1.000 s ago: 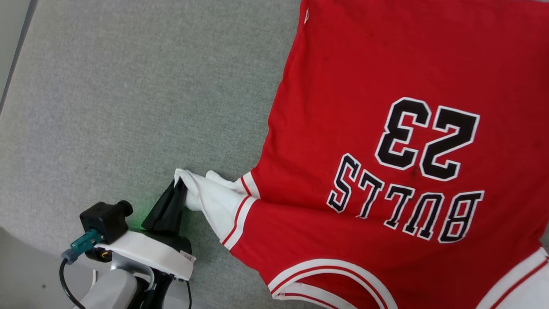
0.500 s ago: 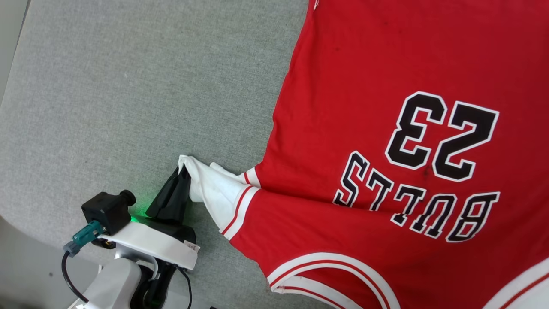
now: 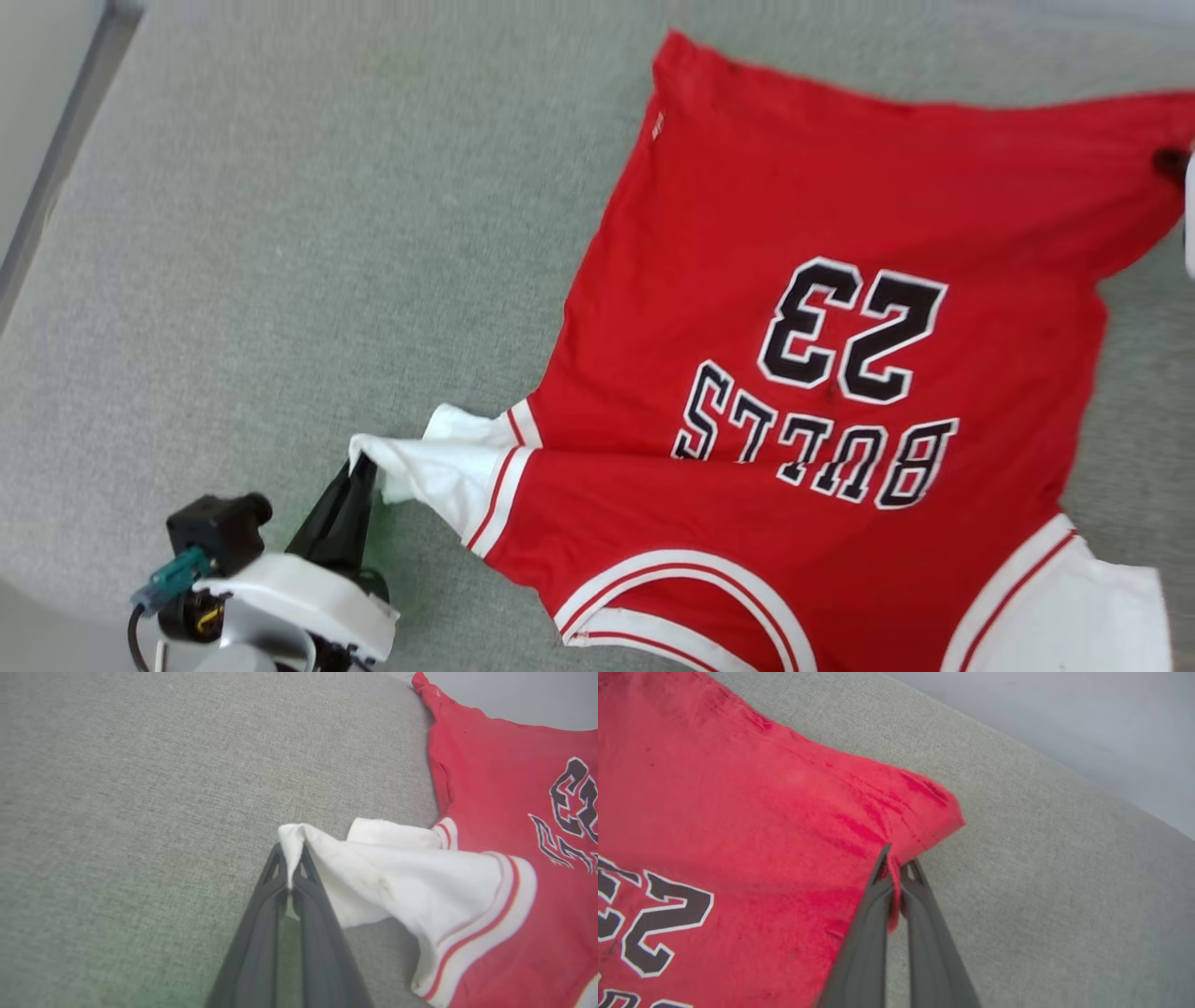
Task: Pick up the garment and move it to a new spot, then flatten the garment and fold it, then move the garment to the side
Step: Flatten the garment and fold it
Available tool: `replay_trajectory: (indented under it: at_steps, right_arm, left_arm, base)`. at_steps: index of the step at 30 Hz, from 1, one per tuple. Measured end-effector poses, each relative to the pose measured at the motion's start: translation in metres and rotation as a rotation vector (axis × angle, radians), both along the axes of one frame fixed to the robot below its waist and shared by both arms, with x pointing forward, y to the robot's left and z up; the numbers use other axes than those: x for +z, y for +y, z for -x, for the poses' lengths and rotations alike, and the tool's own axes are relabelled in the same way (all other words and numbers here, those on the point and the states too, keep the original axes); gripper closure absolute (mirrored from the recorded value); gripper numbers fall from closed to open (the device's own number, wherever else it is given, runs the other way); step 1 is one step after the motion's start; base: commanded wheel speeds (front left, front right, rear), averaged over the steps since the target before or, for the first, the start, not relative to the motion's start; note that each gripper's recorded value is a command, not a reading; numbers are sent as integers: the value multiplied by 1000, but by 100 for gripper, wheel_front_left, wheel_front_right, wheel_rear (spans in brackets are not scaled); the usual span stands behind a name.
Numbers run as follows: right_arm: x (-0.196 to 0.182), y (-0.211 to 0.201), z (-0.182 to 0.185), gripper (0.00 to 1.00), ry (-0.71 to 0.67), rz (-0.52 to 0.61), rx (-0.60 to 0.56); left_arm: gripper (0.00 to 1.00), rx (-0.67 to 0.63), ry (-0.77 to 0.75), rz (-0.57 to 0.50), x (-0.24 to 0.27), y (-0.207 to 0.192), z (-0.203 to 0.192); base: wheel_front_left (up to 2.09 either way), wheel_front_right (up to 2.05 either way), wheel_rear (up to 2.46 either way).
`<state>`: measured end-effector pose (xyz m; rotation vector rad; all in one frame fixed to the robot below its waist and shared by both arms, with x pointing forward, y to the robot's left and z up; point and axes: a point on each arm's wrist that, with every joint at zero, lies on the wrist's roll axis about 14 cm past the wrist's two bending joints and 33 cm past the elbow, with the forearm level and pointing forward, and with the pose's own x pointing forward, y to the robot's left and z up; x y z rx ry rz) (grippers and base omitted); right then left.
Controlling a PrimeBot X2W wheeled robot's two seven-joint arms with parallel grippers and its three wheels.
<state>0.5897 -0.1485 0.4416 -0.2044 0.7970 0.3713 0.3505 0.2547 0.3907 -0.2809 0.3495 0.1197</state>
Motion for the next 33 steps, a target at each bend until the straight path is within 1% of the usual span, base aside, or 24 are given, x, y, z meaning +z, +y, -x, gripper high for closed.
replay_trajectory:
  at_steps: [6,12,14,18,26,29,33]
  right_arm:
    - [15,-23,51,100,-40,-16,16]
    - [9,-58,116,100,-9,-36,-31]
    - [3,-69,140,100,17,-41,-57]
    - [-20,-90,197,100,110,-44,-113]
    - [-66,-106,296,100,335,-60,-201]
    - [-77,-105,314,100,371,-75,-225]
    - [-89,-100,330,100,408,-83,-236]
  left_arm:
    - [100,7,-29,3,15,0,14]
    - [100,-2,-51,7,26,-5,24]
    - [100,-7,-58,8,29,-7,26]
    - [100,-23,-71,9,34,-12,28]
    - [100,-47,-78,12,37,-19,27]
    - [100,-53,-79,12,38,-20,25]
    - [100,-54,-74,9,36,-20,24]
  base:
    - [0,0,0]
    - [0,0,0]
    - [0,0,0]
    - [0,0,0]
    - [0,0,0]
    - [0,0,0]
    - [0,0,0]
